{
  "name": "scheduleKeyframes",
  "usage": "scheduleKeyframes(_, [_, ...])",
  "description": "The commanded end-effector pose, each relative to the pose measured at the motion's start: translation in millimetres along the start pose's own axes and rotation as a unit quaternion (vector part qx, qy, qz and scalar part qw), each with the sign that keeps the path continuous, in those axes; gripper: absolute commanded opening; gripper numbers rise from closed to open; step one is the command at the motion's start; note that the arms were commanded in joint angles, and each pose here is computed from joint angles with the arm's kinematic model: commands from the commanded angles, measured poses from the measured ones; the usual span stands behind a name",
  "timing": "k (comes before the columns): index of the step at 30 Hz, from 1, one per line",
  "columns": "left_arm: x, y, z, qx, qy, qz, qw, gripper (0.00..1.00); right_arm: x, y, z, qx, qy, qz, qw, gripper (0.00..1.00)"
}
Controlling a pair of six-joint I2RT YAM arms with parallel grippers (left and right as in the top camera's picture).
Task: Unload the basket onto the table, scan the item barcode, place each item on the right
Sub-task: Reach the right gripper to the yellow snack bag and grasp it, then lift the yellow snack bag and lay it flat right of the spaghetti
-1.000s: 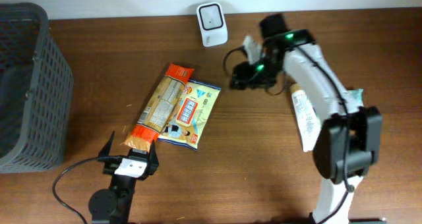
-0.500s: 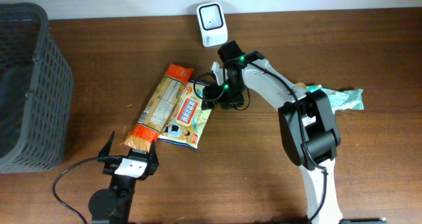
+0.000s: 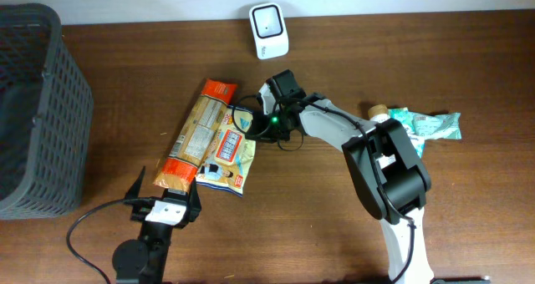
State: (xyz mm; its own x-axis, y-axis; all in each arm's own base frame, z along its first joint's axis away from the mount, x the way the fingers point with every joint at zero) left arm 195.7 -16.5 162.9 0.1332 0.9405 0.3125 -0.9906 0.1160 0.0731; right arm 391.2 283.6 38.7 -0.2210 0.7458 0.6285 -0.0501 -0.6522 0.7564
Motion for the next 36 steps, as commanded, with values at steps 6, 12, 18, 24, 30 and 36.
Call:
scheduleKeyframes(6, [0,0,-3,0.005,-0.006,0.001,1.000,0.99,15,45,-3,-0.024,0.057,-0.035,0.997,0.04])
scheduleKeyframes(12, [0,0,-3,0.005,-0.006,0.001,1.000,0.99,33,181,-6,-0.035,0.147,-0.292,0.944,0.04])
scheduleKeyframes(18, [0,0,-3,0.005,-0.006,0.001,1.000,0.99,15,257,-13,0.015,0.144,-0.516,0.844,0.04])
scheduleKeyframes(24, [0,0,-3,0.005,-0.006,0.001,1.000,0.99,-30,154,-12,0.143,0.164,-0.521,0.826,0.09])
scheduleKeyframes(30, [0,0,-3,0.005,-0.006,0.001,1.000,0.99,75,53,-35,0.109,0.248,-0.282,0.920,0.80])
scheduleKeyframes(36, [0,0,-3,0.005,-0.006,0.001,1.000,0.99,82,111,-15,0.104,0.200,-0.235,0.946,0.84])
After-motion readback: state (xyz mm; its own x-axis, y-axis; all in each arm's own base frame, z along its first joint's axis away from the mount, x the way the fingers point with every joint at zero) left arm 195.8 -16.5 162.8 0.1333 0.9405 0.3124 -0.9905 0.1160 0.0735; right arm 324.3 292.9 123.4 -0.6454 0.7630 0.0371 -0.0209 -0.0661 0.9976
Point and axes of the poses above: each gripper's point midway between its finger pads, its own y axis back along the fingers, its own x axis along the line the jaws close on, z = x × y, the point moved 5 cm from there along y, back along the fingers, and after that the axes turned 5 degrees about y, right-handed, at the moved point
